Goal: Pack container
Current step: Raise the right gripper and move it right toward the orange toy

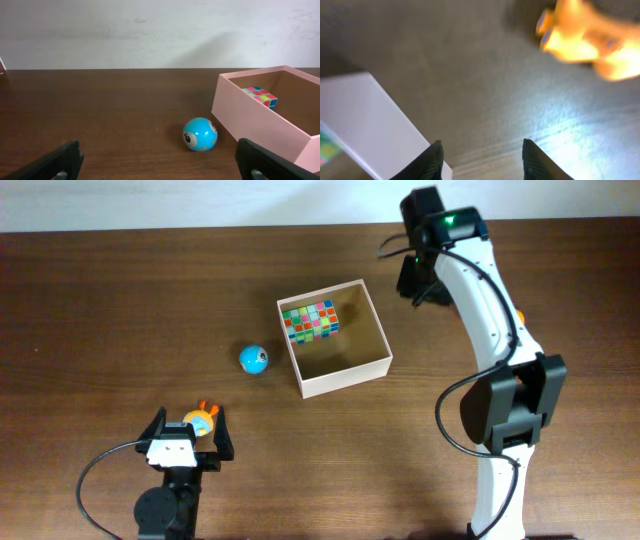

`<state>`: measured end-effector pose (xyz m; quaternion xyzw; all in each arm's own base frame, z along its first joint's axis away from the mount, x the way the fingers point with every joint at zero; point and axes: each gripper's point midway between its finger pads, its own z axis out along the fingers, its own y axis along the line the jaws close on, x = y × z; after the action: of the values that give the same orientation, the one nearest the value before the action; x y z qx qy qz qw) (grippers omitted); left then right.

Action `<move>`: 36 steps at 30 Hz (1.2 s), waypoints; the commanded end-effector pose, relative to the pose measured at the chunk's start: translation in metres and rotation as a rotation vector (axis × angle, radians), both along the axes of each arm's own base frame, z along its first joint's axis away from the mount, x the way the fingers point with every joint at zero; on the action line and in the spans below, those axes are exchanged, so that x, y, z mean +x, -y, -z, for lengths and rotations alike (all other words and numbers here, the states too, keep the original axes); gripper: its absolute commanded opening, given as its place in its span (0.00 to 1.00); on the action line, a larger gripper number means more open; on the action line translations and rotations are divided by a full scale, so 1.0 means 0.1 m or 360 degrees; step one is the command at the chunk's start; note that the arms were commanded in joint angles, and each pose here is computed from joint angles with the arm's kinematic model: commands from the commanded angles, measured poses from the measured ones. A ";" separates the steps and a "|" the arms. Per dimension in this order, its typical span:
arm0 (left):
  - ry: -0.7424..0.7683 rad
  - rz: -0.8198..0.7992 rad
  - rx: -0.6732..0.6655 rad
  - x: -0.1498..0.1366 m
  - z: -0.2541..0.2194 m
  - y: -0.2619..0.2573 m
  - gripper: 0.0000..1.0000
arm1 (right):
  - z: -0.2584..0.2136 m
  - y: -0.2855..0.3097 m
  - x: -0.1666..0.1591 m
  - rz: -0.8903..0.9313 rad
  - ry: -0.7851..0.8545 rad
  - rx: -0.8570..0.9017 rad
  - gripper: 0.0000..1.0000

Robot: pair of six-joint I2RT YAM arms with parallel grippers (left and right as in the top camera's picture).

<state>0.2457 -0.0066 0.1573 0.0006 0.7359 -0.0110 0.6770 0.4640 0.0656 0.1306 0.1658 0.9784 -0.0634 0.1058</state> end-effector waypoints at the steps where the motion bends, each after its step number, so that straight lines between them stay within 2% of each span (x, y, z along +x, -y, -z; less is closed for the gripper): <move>1: 0.0002 0.0025 0.0022 0.00 0.01 0.03 0.99 | 0.16 -0.05 -0.17 0.0037 -0.0099 0.0044 0.42; 10: 0.0003 0.0025 0.0022 0.00 0.01 0.03 0.99 | 0.36 -0.19 -0.38 0.0011 -0.0253 0.0135 0.42; 22: 0.0002 0.0025 0.0022 0.00 0.01 0.03 0.99 | 0.29 -0.51 -0.43 -0.0216 -0.0247 0.0194 0.42; 36: 0.0002 0.0025 0.0022 0.00 0.01 0.03 0.99 | 0.29 -0.46 -0.67 -0.0130 -0.0394 0.0174 0.36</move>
<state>0.2457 -0.0066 0.1573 0.0004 0.7359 -0.0111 0.6770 0.4010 0.1097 0.0893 0.1176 0.9921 -0.0318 -0.0298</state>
